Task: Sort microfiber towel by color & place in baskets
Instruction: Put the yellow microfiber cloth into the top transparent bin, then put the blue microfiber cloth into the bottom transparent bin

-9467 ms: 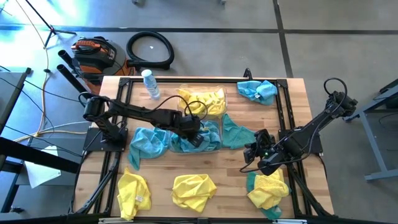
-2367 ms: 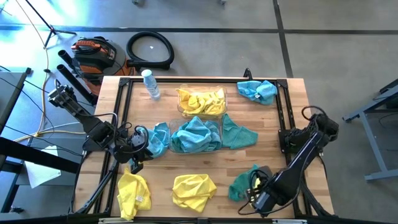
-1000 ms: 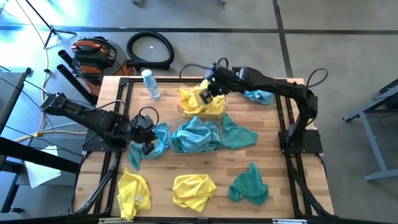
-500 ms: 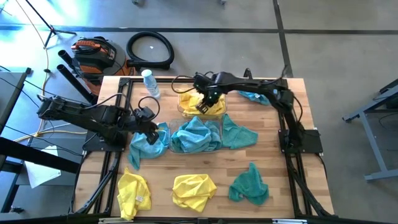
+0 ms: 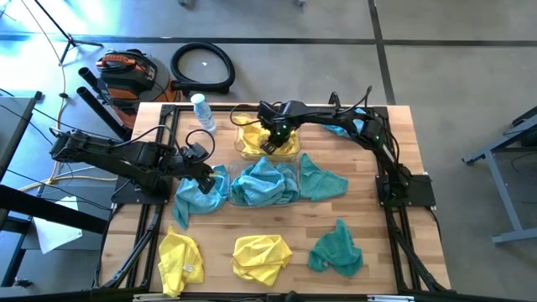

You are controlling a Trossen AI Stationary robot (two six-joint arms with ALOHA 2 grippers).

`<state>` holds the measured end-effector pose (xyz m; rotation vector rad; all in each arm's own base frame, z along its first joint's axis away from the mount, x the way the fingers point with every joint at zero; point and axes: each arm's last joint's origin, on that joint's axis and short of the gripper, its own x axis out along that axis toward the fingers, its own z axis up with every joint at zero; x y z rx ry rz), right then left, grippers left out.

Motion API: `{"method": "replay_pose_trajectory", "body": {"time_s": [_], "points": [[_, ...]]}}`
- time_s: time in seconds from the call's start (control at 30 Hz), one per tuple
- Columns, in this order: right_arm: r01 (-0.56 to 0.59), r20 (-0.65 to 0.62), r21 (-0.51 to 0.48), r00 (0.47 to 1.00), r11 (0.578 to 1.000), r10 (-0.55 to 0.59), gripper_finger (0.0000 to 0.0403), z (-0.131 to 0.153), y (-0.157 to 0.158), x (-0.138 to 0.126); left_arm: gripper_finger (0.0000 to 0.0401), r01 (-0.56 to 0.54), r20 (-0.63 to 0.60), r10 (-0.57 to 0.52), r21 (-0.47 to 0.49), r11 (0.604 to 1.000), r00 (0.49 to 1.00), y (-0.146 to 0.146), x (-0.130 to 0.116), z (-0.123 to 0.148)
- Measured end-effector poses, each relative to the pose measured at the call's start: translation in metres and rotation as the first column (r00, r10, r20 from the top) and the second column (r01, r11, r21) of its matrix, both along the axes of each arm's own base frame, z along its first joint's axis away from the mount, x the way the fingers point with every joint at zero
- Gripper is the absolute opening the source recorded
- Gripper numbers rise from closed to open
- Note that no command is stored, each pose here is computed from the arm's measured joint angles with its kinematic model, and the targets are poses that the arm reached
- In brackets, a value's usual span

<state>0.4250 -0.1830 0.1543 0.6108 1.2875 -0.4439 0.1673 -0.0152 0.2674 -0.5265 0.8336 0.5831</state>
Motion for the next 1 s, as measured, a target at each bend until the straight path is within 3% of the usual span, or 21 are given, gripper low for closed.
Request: {"method": "replay_pose_trajectory", "body": {"time_s": [0.33, 0.57, 0.73, 1.0], "points": [[0.032, -0.014, -0.053, 0.999, 0.998, -0.033, 0.0087, 0.022, 0.001, -0.008, 0.0076, -0.005, 0.003, 0.005, -0.004, 1.0, 1.0, 0.0, 0.0, 0.0], [0.06, 0.001, -0.053, 0.998, 0.997, -0.06, 0.0103, 0.034, 0.001, -0.012, 0.0076, 0.0, 0.001, 0.0, 0.0, 1.0, 1.0, 0.0, 0.0, 0.0], [0.115, 0.062, -0.068, 0.992, 0.991, -0.111, 0.0103, 0.07, 0.005, -0.022, 0.0076, -0.01, 0.009, 0.01, -0.008, 1.0, 1.0, 0.0, 0.0, 0.0], [0.236, 0.089, -0.174, 0.971, 0.956, -0.223, 0.0103, 0.132, 0.023, -0.052, 0.0076, 0.028, 0.0, -0.029, -0.088, 0.996, 1.0, -0.003, 0.0, 0.0]]}}
